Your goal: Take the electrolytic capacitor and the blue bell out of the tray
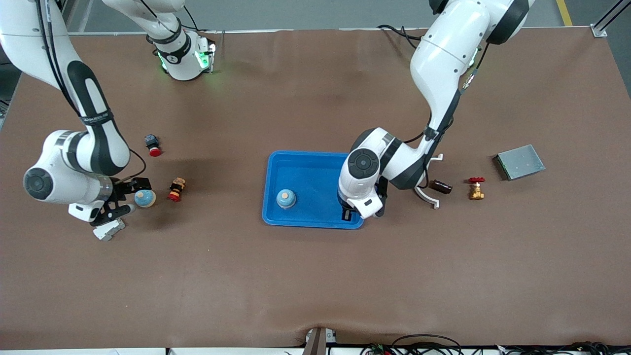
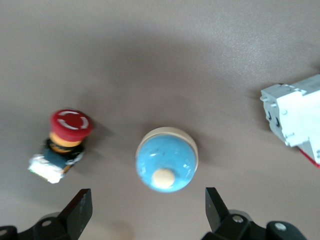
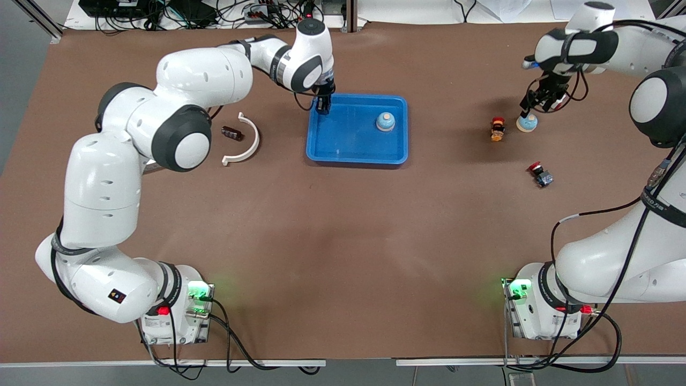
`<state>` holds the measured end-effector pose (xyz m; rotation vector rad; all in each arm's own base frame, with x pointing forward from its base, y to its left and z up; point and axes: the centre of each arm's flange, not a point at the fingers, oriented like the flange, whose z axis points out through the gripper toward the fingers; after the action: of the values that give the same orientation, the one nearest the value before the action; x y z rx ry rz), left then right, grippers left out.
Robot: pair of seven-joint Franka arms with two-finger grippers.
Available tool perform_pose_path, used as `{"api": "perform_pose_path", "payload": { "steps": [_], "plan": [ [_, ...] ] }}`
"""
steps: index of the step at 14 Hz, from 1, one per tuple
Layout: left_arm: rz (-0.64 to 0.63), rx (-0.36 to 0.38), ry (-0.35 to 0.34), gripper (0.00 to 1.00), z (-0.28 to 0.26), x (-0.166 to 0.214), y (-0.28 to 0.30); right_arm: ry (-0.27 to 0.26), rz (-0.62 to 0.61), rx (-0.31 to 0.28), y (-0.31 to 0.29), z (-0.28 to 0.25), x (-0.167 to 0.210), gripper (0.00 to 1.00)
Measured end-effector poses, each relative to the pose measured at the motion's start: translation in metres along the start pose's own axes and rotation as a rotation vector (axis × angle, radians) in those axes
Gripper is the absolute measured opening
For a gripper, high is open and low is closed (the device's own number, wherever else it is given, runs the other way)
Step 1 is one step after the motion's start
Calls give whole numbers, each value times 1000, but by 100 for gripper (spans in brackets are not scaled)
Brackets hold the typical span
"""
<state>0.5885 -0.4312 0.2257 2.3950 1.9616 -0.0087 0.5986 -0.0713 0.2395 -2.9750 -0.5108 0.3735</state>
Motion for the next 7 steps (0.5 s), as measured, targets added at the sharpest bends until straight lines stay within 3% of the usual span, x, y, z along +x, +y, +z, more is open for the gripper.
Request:
{"api": "perform_pose_path", "payload": {
  "steps": [4, 7],
  "plan": [
    [27, 28, 98, 35, -43, 26, 3, -12, 101, 10, -28, -21, 12, 100],
    [81, 58, 128, 35, -68, 95, 11, -8, 229, -11, -77, -41, 24, 100]
  ]
}}
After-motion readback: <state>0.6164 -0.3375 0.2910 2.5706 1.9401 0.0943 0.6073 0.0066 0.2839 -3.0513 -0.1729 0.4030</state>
